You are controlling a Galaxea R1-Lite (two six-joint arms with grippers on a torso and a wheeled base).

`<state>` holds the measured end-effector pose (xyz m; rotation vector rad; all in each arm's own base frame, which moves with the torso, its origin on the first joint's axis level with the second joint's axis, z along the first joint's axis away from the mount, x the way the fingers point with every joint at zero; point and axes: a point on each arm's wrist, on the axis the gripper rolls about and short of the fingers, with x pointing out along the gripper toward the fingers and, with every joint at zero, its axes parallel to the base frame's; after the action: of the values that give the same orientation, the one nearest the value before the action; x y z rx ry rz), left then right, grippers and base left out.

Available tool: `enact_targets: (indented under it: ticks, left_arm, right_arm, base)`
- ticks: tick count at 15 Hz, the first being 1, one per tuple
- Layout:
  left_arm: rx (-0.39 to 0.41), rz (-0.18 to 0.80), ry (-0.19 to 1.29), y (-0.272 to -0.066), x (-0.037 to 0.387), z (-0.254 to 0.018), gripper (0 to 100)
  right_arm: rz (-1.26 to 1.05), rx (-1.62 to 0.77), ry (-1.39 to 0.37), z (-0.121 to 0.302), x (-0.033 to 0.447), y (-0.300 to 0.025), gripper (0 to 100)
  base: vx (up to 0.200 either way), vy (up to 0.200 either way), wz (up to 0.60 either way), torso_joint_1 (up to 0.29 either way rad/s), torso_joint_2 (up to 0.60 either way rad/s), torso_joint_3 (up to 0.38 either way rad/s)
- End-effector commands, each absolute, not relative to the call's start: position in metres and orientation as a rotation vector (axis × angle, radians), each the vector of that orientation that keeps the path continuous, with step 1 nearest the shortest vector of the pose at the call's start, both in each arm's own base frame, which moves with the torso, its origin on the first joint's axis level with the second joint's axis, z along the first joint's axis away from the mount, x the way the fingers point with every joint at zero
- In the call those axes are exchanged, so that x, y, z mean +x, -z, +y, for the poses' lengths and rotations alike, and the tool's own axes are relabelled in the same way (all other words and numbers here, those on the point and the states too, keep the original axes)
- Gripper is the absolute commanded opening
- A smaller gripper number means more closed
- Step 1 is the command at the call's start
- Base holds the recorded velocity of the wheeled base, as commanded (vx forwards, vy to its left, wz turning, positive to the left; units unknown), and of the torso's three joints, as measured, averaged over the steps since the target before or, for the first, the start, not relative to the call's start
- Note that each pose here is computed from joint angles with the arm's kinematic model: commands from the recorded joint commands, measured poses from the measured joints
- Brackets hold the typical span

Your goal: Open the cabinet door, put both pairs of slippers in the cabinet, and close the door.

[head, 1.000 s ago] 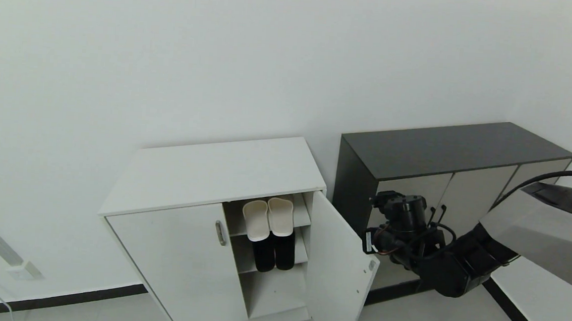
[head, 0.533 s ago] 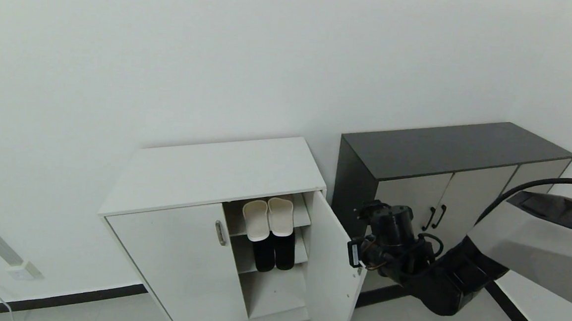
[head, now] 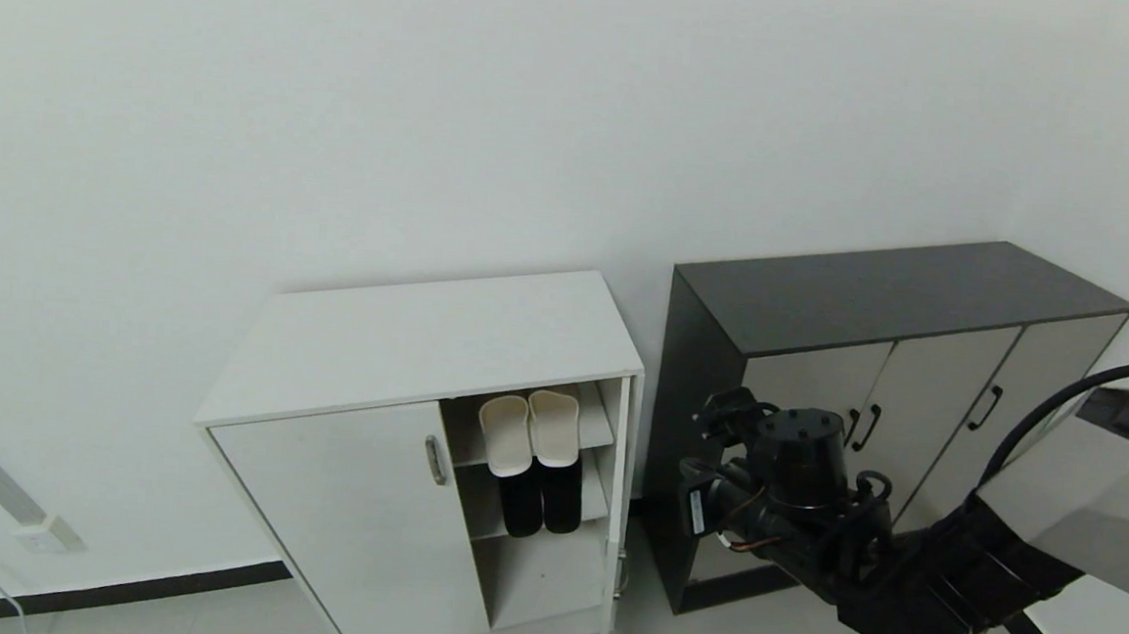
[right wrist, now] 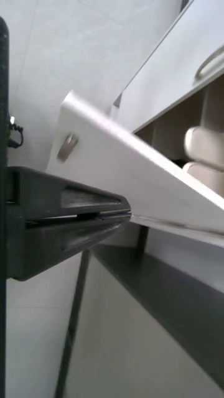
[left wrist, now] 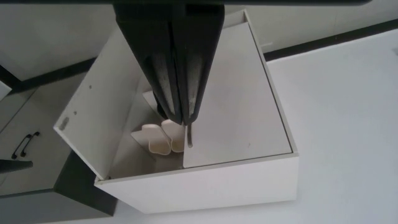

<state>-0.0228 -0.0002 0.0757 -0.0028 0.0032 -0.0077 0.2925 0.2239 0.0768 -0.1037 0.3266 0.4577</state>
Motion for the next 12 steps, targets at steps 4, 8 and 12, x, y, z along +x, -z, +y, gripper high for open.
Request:
enact_targets:
  ticks: [4, 8, 12]
  left_arm:
    - [-0.003, 0.003, 0.008, -0.0756, -0.0228, -0.0002, 0]
    - [0.000, 0.003, 0.006, -0.0756, -0.0228, -0.0001, 0]
    - [0.000, 0.003, 0.005, -0.0756, -0.0228, -0.0001, 0]
  right_arm:
    - [0.311, -0.116, -0.461, 0.2228, 0.2908, -0.0805, 0]
    - [0.317, -0.118, -0.474, 0.2243, 0.2880, -0.0789, 0]
    - [0.321, -0.107, -0.524, 0.2220, 0.2833, -0.0764, 0]
  base:
    - [0.000, 0.000, 0.00, 0.000, 0.00, 0.000]
    - [0.000, 0.000, 0.60, 0.004, 0.00, -0.001]
    - [0.000, 0.000, 0.60, 0.001, 0.00, 0.002]
